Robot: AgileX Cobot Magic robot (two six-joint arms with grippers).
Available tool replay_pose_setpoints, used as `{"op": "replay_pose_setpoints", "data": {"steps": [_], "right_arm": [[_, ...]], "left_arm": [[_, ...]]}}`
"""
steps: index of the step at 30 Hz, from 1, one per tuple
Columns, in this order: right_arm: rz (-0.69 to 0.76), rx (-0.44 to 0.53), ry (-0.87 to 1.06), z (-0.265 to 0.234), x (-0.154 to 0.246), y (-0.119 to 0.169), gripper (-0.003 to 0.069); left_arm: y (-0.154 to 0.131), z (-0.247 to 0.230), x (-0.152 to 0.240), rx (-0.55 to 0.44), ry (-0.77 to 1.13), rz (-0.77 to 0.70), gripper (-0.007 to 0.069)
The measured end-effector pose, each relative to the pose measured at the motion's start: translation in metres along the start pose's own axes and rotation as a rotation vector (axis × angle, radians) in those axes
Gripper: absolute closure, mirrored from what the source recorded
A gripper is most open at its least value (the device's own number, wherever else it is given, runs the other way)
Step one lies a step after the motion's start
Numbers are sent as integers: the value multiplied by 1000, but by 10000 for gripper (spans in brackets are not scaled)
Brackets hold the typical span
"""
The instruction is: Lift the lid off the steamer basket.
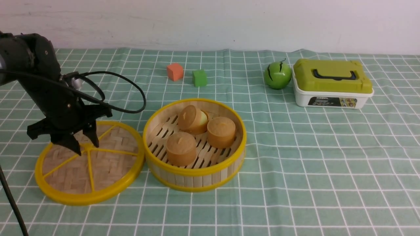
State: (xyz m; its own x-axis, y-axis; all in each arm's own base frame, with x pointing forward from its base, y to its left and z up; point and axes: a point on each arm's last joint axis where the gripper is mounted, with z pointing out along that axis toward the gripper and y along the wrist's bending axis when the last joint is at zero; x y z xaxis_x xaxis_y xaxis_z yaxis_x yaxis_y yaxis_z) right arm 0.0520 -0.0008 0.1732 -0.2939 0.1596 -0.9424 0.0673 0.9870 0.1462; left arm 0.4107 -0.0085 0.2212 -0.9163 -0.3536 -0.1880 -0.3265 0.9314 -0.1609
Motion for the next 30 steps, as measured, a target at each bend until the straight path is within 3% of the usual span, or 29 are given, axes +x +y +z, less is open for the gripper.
{"op": "replay_pose_setpoints", "data": {"steps": [5, 7, 8, 10, 12, 17, 20, 22, 27, 30], "right_arm": [[0, 0, 0, 0, 0, 0, 418], [0, 0, 0, 0, 0, 0, 418], [0, 0, 0, 0, 0, 0, 418], [0, 0, 0, 0, 0, 0, 418], [0, 0, 0, 0, 0, 0, 418], [0, 0, 0, 0, 0, 0, 418], [0, 0, 0, 0, 0, 0, 418], [0, 0, 0, 0, 0, 0, 418], [0, 0, 0, 0, 0, 0, 418], [0, 0, 0, 0, 0, 0, 418]], "left_arm": [[-2, -28, -5, -20, -4, 22, 344], [-5, -62, -4, -6, -59, 50, 438], [-5, -62, -4, -5, -61, 52, 438], [-6, -109, 5, 25, -150, 85, 560], [-4, -143, 17, 45, -225, 115, 629], [6, -227, 69, 116, -406, 184, 638], [13, -249, 99, 158, -474, 218, 638], [25, -261, 145, 222, -573, 270, 638], [44, -237, 206, 330, -662, 273, 638], [69, -215, 266, 423, -900, 231, 638]]}}
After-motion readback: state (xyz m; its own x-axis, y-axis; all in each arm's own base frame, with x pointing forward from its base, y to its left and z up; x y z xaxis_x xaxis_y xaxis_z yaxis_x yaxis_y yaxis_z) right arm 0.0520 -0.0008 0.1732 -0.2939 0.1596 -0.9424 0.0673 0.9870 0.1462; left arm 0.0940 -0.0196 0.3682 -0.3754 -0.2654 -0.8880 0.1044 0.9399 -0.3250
